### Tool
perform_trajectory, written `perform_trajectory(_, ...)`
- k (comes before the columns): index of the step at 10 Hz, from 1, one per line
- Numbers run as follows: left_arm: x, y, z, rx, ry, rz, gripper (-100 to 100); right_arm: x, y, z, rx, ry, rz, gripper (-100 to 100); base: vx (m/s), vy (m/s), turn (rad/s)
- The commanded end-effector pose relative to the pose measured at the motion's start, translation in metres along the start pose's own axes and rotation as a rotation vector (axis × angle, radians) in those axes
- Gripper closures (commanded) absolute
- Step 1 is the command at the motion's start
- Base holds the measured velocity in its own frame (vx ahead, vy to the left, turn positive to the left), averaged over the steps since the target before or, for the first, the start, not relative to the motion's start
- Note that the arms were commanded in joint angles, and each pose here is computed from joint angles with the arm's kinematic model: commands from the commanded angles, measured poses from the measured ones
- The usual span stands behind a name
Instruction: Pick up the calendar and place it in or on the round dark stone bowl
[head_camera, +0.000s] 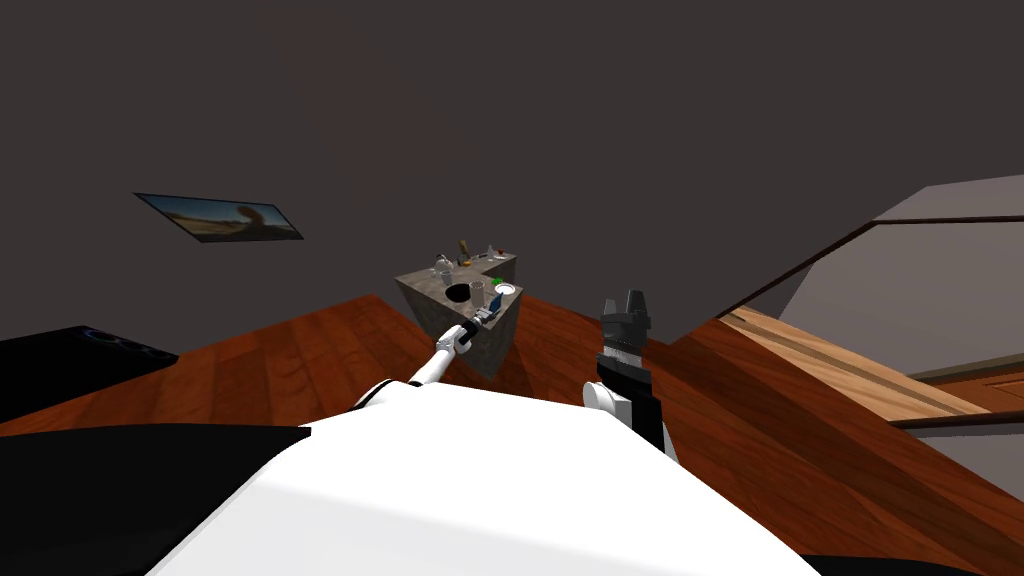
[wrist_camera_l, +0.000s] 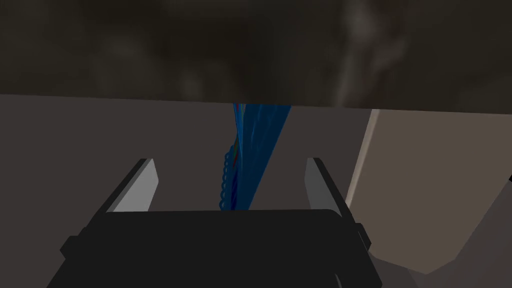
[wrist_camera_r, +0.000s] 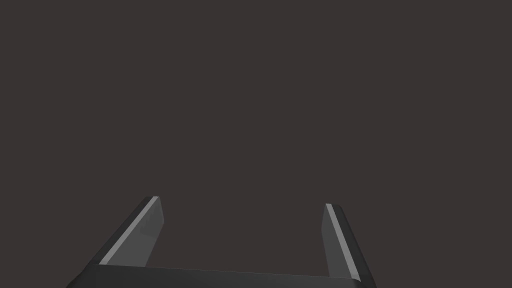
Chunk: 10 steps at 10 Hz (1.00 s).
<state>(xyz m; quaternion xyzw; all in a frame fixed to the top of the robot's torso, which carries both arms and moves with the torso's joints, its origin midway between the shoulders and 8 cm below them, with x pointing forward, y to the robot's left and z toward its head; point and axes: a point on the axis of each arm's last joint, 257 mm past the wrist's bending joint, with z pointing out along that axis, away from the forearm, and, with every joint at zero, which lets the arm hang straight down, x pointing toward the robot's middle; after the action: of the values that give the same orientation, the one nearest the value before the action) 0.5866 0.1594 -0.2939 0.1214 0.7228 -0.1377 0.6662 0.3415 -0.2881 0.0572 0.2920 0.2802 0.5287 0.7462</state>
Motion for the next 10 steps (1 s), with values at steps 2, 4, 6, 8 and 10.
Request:
perform_trajectory(2,0.003,0.002,0.003,0.025,0.007,0.016,-100,0.000,0.000,0.000,0.000,0.000,0.000,0,-0.012,-0.034,-0.009)
perform_trajectory(4,0.003,0.005,0.005,0.035,0.010,0.018,-100,0.000,0.000,0.000,0.000,0.000,0.000,0,-0.011,-0.035,-0.008)
perform_trajectory(6,0.004,0.010,0.007,0.042,0.012,0.021,-100,0.000,0.000,0.000,0.000,0.000,0.000,0,-0.011,-0.042,-0.008)
perform_trajectory(8,0.000,0.013,0.007,0.031,-0.002,-0.017,-100,0.000,0.000,0.000,0.000,0.000,0.000,0,-0.005,-0.027,-0.001)
perform_trajectory(10,-0.001,0.020,0.008,0.031,-0.003,-0.018,-100,0.000,0.000,0.000,0.000,0.000,0.000,0,-0.009,-0.024,-0.010)
